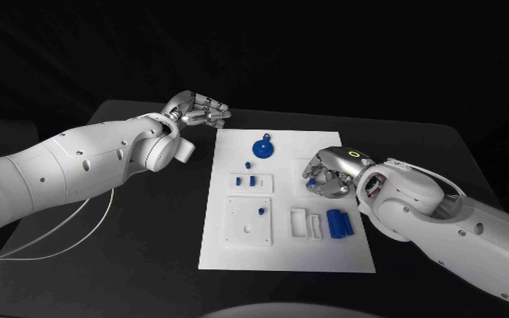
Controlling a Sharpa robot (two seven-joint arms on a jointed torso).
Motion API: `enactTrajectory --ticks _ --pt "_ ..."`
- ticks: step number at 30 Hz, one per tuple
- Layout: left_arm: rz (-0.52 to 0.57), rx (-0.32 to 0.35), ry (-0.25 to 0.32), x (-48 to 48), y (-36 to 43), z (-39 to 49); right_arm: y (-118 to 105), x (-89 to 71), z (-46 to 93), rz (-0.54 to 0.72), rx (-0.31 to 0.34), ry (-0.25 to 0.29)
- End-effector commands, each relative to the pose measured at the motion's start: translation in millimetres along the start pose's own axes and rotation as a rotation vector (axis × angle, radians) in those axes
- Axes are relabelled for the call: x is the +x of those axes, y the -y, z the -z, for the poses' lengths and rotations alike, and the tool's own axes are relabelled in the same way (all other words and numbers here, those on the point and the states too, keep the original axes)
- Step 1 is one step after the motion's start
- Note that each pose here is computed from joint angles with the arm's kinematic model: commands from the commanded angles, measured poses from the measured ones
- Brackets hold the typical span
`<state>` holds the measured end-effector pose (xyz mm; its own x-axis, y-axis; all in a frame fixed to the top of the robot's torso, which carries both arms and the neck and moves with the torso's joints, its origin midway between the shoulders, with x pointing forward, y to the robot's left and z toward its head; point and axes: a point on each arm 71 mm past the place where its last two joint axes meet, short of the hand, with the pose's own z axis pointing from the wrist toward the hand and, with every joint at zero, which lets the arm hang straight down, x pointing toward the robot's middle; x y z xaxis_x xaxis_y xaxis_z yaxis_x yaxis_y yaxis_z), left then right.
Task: Assemble the parts on the task board
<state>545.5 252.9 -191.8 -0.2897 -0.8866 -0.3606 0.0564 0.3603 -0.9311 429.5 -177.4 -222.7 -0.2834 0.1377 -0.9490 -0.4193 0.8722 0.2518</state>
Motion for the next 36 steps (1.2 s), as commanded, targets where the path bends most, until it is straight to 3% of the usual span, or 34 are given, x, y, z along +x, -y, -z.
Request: enactTrajectory --ticks 1,36 --pt "0.011 0.013 -0.009 1.0 1.2 0.3 0.5 2.2 0.3 0.025 0.008 -0.011" --pt "0.011 0.001 -0.006 -0.7 -0.4 0.6 -6.5 -3.0 1.2 0.024 -0.007 0.028"
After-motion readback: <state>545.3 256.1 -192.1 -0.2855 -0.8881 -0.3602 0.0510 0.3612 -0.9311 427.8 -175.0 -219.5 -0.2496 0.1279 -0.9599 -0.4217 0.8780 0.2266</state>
